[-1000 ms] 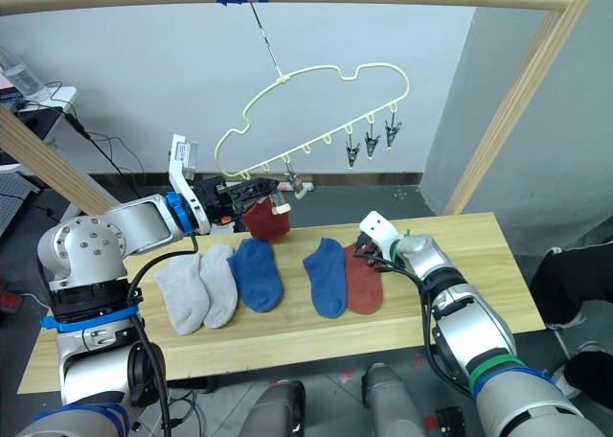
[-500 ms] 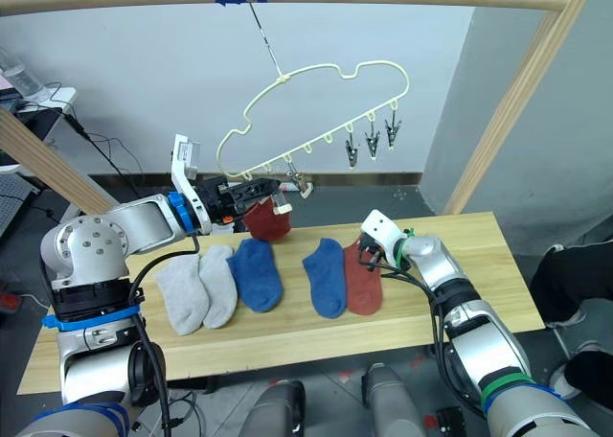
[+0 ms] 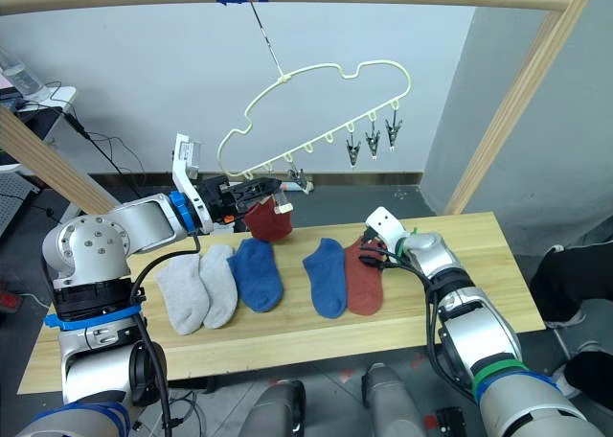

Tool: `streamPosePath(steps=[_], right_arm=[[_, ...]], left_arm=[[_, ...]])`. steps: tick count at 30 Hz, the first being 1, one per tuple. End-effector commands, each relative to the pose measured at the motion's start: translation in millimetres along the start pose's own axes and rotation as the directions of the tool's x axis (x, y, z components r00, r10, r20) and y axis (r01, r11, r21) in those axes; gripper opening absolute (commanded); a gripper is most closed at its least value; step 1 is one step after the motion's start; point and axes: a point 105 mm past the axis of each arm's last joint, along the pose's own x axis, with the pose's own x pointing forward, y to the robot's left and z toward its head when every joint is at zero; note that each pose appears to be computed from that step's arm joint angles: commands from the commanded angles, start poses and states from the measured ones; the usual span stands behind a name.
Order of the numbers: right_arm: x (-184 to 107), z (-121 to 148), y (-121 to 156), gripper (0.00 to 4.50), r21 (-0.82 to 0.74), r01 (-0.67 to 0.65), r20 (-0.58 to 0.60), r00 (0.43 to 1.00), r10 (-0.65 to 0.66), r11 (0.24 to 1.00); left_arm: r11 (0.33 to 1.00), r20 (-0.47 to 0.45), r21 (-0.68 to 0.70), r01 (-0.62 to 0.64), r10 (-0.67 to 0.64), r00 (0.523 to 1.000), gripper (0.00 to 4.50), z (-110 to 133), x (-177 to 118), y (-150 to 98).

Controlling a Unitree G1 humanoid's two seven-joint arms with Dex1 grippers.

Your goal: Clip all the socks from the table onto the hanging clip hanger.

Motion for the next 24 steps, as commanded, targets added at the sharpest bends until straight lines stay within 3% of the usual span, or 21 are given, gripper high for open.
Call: streamPosePath(steps=[1,11,12,15,24], right_arm=[[1,14,-2,4.45,-0.090,0.010,0.016,1.000,-0.008,0.996],[10,5,12,4.45,-0.085,-0.036,-0.032,0.999,0.033,0.996],[11,3,14,4.29,-0.069,-0.042,-0.036,0.999,0.039,0.997],[11,-1,16,3.49,-0.019,-0.052,-0.036,0.998,0.051,0.998],[12,-19,24,0.32,-0.026,-0.083,-0.078,0.994,0.081,0.996]], left_arm=[[1.000,-0.046,-0.013,-0.003,0.003,0.999,0.00,-10,1,1],[1.000,-0.049,-0.012,-0.001,0.001,0.999,0.00,-12,2,0],[1.000,-0.048,-0.014,-0.001,0.000,0.999,0.00,-12,1,0],[1.000,-0.047,-0.015,-0.001,0.000,0.999,0.00,-12,1,0],[1.000,-0.043,-0.017,-0.008,0.008,0.999,0.00,-15,-2,0]])
